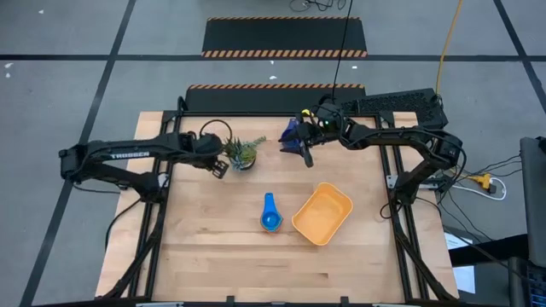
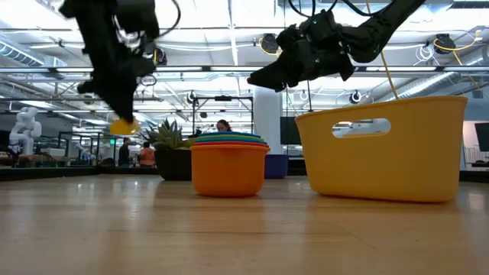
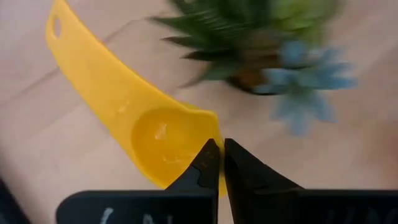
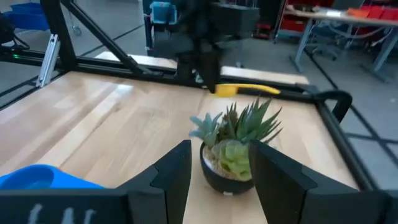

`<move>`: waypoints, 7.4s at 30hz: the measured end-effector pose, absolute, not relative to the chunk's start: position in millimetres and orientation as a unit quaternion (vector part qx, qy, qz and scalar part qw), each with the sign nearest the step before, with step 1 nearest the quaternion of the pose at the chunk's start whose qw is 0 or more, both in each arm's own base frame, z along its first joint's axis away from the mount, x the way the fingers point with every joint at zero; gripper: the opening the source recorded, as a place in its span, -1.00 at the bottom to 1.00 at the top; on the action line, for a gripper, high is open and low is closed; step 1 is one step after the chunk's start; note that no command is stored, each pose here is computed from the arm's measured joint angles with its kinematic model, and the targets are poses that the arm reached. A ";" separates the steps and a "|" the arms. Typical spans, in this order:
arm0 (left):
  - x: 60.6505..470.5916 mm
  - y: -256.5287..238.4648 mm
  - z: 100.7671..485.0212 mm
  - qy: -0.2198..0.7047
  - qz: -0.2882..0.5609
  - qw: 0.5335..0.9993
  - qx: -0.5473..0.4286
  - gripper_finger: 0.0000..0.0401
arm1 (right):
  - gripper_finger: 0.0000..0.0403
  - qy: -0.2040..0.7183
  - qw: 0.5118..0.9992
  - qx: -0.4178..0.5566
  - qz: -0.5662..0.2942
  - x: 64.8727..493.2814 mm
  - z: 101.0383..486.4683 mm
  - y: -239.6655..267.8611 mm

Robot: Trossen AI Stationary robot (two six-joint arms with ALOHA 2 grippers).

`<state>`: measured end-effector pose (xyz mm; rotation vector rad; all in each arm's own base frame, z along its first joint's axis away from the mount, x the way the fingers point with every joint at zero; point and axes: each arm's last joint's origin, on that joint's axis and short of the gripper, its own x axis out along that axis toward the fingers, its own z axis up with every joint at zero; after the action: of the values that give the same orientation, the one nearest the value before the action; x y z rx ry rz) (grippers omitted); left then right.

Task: Nest measuring cups in basket
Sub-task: Stack the yellow measuring cup on the light blue measuring cups, then stack the measuring cups on the purple measuring cup

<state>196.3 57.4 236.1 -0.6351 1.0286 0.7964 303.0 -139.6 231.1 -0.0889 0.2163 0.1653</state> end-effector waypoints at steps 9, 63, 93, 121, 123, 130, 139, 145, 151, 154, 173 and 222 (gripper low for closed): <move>247.2 6.3 294.1 0.421 0.328 0.784 -0.316 -0.96 | -0.24 0.090 0.993 -0.067 0.046 300.9 235.5 -148.4; 406.1 -108.6 222.9 0.503 0.278 0.695 -0.432 -0.84 | -0.24 0.087 0.992 -0.069 -0.066 219.6 258.6 -174.4; 362.2 -117.6 249.3 0.571 0.318 0.665 -0.361 -0.32 | -0.24 0.076 0.994 -0.044 -0.066 220.3 260.5 -174.0; 343.9 -64.5 155.4 0.625 0.324 0.663 -0.257 -0.32 | -0.24 0.073 0.994 -0.036 -0.067 220.4 261.2 -174.0; 344.1 -52.4 155.5 0.628 0.328 0.669 -0.226 -0.32 | -0.24 0.073 0.994 -0.036 -0.067 220.4 261.2 -174.0; 385.0 -27.6 167.9 0.527 0.218 0.803 -0.174 -0.32 | -0.24 0.075 0.994 -0.031 -0.067 220.4 260.7 -174.0; 372.4 -35.2 180.8 0.591 0.250 0.752 -0.153 -0.32 | -0.24 0.077 0.994 -0.030 -0.067 220.3 260.2 -173.9; 362.2 -47.8 182.4 0.609 0.279 0.724 -0.165 -0.32 | -0.24 0.079 0.994 -0.028 -0.067 220.3 259.8 -173.9; 355.0 -74.5 188.9 0.595 0.291 0.724 -0.193 -0.32 | -0.24 0.087 0.994 -0.027 -0.064 220.2 257.8 -173.3; 349.6 -89.4 195.7 0.589 0.281 0.732 -0.196 -0.32 | -0.24 0.116 0.991 -0.036 -0.052 221.8 251.9 -168.9; 304.0 -124.1 271.6 0.432 0.298 0.843 -0.119 -0.32 | -0.24 0.236 0.957 -0.136 0.096 282.6 277.0 -45.6; 223.9 -202.2 212.0 0.209 0.337 0.917 -0.035 -0.32 | 0.38 0.572 0.803 -0.091 0.137 415.4 226.5 52.1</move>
<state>223.9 -202.2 212.0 -0.0720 0.4295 0.6942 415.4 52.1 226.5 -0.1957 1.2256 0.2944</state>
